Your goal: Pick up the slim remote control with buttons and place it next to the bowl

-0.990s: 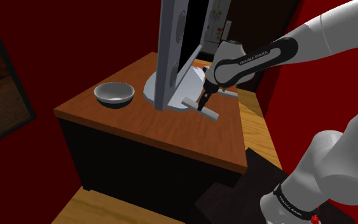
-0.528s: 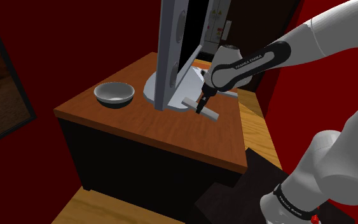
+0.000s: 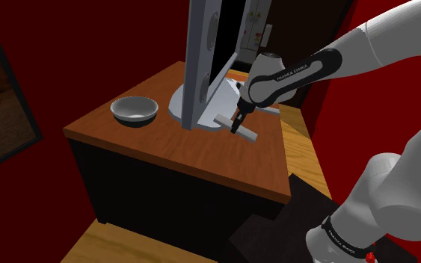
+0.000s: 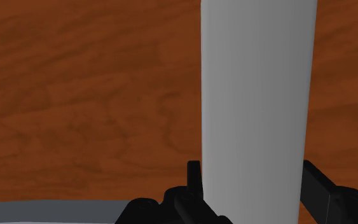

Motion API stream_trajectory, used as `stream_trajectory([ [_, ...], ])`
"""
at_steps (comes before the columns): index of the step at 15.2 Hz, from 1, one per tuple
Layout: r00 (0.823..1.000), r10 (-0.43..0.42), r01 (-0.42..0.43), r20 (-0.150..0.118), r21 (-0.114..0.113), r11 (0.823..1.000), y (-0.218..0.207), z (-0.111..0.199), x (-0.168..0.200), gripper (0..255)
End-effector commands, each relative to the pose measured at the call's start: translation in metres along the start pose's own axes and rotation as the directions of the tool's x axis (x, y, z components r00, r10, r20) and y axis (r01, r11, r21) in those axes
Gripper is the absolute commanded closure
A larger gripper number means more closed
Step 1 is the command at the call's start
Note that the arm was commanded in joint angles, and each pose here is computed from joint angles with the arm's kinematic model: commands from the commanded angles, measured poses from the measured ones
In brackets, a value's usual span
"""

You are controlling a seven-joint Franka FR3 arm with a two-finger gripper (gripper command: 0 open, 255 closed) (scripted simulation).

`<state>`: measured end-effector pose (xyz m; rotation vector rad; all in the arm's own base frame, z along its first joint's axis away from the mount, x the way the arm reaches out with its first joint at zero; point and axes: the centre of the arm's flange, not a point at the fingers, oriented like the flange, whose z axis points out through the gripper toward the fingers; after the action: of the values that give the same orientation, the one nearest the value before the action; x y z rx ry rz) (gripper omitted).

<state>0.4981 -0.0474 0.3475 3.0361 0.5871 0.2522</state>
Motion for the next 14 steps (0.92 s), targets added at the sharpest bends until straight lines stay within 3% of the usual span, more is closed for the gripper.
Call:
stream_trajectory([
  [1, 1.0, 0.0, 0.0, 0.0, 0.0, 1.0, 0.0, 0.0, 0.0, 255],
  [5, 1.0, 0.0, 0.0, 0.0, 0.0, 1.0, 0.0, 0.0, 0.0, 255],
  [14, 1.0, 0.0, 0.0, 0.0, 0.0, 1.0, 0.003, -0.047, 0.007, 255],
])
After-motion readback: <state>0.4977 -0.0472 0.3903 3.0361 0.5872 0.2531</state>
